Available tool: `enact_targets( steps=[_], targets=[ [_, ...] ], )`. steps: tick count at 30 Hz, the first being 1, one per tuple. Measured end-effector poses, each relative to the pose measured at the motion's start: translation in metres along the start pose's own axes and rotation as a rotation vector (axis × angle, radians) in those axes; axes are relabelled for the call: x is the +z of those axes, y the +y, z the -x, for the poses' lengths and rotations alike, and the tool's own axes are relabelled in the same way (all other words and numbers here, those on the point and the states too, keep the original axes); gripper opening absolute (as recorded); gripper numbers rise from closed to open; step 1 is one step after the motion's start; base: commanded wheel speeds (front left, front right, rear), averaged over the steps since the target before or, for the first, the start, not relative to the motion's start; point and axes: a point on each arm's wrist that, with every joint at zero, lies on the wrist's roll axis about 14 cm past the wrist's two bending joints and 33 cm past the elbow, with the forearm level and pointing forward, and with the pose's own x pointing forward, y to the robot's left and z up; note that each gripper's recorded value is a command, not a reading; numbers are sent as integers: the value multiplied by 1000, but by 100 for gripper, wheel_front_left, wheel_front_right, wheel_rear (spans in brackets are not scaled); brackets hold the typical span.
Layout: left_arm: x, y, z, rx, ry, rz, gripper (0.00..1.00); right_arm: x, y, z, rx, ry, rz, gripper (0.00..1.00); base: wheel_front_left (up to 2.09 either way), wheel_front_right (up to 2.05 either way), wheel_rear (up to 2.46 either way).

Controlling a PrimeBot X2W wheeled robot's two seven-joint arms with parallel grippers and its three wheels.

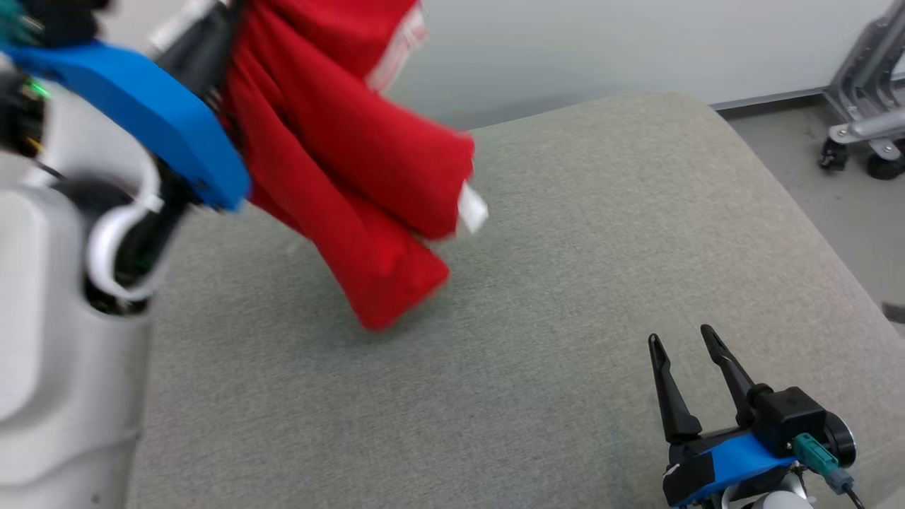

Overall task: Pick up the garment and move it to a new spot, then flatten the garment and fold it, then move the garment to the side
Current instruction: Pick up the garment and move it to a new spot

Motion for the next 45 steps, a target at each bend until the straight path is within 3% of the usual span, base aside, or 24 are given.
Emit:
enact_targets(
  steps=[6, 10, 11, 12, 13, 20, 26, 33, 45],
  targets=[
    [-100, -25, -11, -46, 185, 146, 0, -2, 0, 1, -4, 10, -10, 100, 0, 0, 0],
    [-165, -28, -2, -17, 302, 181, 0, -3, 4, -4, 10, 13, -16, 100, 0, 0, 0],
    [-183, -29, 3, -6, 339, 191, 34, -3, 6, -5, 15, 13, -16, 100, 0, 0, 0],
    [-199, -32, 8, 0, 371, 198, 81, -4, 8, -6, 21, 15, -18, 100, 0, 0, 0],
    [-211, -33, 13, 16, 392, 218, 100, -5, 10, -7, 27, 18, -21, 100, 0, 0, 0],
    [-243, -33, 36, 108, 373, 268, 100, -4, 28, -16, 81, 12, -33, 100, 0, 0, 0],
    [-212, -21, 50, 175, 155, 272, 100, 2, 37, -21, 108, -10, -38, 100, 0, 0, 0],
    [-191, 4, 97, 302, -38, 240, 100, 5, 48, -25, 142, -18, -34, 100, 0, 0, 0],
    [-207, 53, 185, 595, -42, 144, 100, 8, 67, -29, 199, -13, -34, 100, 0, 0, 0]
  ],
)
